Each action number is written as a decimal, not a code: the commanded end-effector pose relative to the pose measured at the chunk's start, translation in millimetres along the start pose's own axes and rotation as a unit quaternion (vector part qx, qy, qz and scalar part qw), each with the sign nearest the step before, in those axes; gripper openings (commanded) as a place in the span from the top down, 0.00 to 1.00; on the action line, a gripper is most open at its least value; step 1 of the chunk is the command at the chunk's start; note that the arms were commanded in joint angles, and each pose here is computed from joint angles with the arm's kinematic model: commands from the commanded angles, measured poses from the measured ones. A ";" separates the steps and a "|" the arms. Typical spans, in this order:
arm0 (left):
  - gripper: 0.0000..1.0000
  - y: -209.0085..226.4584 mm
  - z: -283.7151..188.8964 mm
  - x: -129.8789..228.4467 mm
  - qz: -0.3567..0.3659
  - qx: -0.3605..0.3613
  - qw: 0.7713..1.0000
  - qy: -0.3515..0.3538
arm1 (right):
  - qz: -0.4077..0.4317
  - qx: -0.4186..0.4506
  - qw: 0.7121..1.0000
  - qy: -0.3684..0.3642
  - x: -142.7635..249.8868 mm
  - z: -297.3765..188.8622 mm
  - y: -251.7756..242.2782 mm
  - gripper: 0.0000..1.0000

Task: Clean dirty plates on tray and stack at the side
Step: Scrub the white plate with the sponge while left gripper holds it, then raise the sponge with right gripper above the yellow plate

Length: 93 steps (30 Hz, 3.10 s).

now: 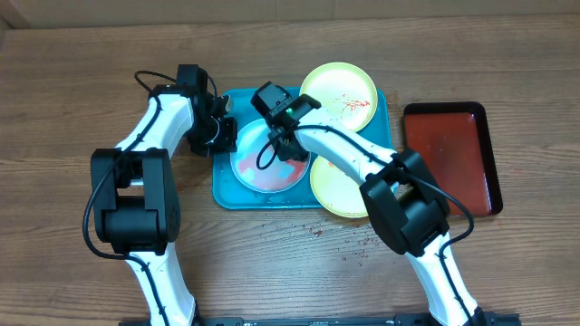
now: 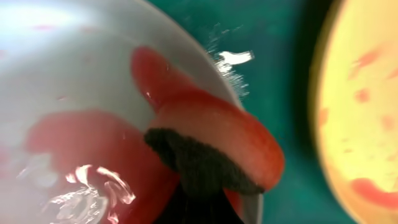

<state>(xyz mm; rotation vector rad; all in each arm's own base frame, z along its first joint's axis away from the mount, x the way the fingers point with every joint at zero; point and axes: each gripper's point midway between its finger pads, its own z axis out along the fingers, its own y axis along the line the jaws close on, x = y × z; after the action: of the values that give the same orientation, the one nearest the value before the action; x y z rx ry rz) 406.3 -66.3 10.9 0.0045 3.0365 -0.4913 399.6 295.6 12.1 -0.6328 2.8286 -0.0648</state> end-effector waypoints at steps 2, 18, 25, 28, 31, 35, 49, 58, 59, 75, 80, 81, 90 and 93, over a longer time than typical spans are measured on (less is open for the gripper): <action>0.96 5.6 4.5 2.9 0.004 -0.006 1.000 0.008 | 0.001 -0.167 0.984 0.067 29.4 -0.8 66.1 0.96; 0.96 3.9 4.6 2.9 0.004 -0.002 1.000 0.008 | -0.015 -0.241 0.969 -0.043 -22.0 -13.1 102.6 0.96; 0.96 3.9 4.6 2.9 0.004 -0.002 1.000 0.008 | 0.004 -0.139 0.984 -0.113 -54.0 -4.4 67.1 0.96; 0.96 3.9 4.6 2.9 0.004 -0.002 1.000 0.008 | 0.016 -0.102 0.986 -0.127 -61.1 -2.1 50.4 0.96; 0.96 4.0 4.6 2.9 0.004 -0.002 1.000 0.008 | 0.025 -0.078 0.987 -0.137 -66.5 -0.9 36.7 0.96; 0.96 4.0 4.6 2.9 0.004 -0.002 1.000 0.008 | 0.063 -0.022 0.986 -0.153 -73.6 0.3 9.2 0.96; 0.96 4.6 4.6 1.1 0.006 -0.004 1.000 0.004 | 0.051 0.069 0.995 -0.042 -17.0 10.5 -28.7 0.96; 0.96 4.5 4.6 -0.6 0.007 -0.004 1.000 0.001 | 0.041 -0.043 0.996 0.062 27.3 10.4 9.1 0.96; 0.96 4.5 4.6 -0.8 0.007 -0.004 1.000 0.000 | 0.042 -0.075 0.994 0.074 31.2 8.6 20.1 0.96; 0.96 3.6 4.7 0.8 0.006 -0.001 1.000 0.003 | 0.063 -0.265 0.959 0.078 13.9 -19.4 68.3 0.96; 0.96 4.0 4.5 9.2 0.001 -0.003 1.000 0.020 | 0.110 -0.280 0.953 0.046 -23.2 -49.6 28.8 0.96; 0.96 3.8 4.5 10.3 0.008 -0.002 1.000 0.022 | 0.117 -0.283 0.951 0.040 -30.4 -58.8 18.6 0.96; 0.74 4.0 4.6 10.2 0.039 -0.002 0.999 0.022 | 0.126 -0.296 0.946 -0.032 -69.4 -142.8 -60.8 0.96; 0.65 2.4 5.5 11.1 0.036 -0.002 0.999 0.024 | 0.129 -0.292 0.946 -0.060 -74.9 -174.0 -82.3 0.96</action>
<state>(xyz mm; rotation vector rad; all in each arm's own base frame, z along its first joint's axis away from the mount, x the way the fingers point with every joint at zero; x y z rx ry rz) 398.2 -66.0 10.3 0.1123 3.0563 -0.4902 451.8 251.5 161.9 -0.2612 2.8864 0.8097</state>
